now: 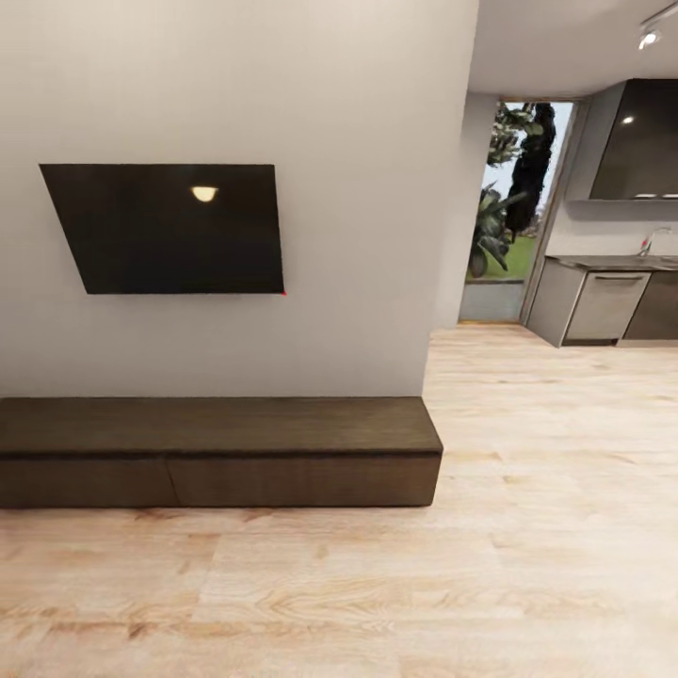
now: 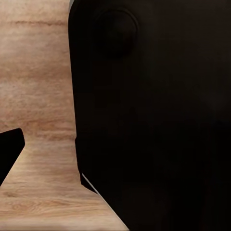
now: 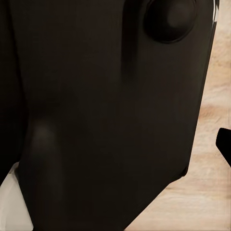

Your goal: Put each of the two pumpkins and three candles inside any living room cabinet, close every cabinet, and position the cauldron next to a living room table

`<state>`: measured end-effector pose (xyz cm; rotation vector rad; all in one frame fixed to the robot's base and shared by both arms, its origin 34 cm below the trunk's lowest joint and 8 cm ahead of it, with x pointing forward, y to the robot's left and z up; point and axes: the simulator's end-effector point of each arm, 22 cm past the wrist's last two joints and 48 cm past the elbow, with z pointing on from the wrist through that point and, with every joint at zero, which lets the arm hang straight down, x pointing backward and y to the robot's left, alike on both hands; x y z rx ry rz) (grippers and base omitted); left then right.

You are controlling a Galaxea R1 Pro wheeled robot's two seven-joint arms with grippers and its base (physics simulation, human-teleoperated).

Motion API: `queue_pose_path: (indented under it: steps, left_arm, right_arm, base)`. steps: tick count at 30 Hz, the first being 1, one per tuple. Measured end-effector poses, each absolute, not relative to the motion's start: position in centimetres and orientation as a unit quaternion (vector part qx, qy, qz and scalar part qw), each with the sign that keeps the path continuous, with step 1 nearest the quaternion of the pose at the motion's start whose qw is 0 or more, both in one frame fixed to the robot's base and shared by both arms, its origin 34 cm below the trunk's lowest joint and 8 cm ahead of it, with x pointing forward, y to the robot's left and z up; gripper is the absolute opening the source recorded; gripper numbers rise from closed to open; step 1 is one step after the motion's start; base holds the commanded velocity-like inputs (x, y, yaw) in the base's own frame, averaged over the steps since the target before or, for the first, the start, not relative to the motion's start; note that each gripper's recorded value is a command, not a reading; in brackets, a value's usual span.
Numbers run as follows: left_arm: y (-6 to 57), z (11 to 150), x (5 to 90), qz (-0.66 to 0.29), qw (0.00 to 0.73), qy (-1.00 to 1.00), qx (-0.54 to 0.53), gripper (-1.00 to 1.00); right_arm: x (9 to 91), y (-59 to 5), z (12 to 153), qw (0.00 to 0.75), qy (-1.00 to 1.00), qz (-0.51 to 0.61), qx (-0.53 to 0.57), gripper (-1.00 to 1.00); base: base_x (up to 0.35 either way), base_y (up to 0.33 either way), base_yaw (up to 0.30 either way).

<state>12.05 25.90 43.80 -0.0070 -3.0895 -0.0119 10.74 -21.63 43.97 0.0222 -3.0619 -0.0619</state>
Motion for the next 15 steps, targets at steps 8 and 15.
queue_pose_path:
  steps: [8, 15]
  left_arm:
    - [25.98, 43.81, 12.03, -0.004, 0.026, -1.0, -0.003, 1.0]
    - [26.0, 43.81, 12.05, -0.004, 0.025, -1.0, -0.003, 1.0]
  right_arm:
    - [10.76, -21.62, 43.98, 0.039, -0.999, -0.02, 0.007, 1.0]
    - [10.76, -21.64, 43.98, 0.039, -0.999, -0.02, 0.006, 1.0]
  base:
    - [0.124, 0.073, 0.009]
    - [0.233, 0.089, 0.001]
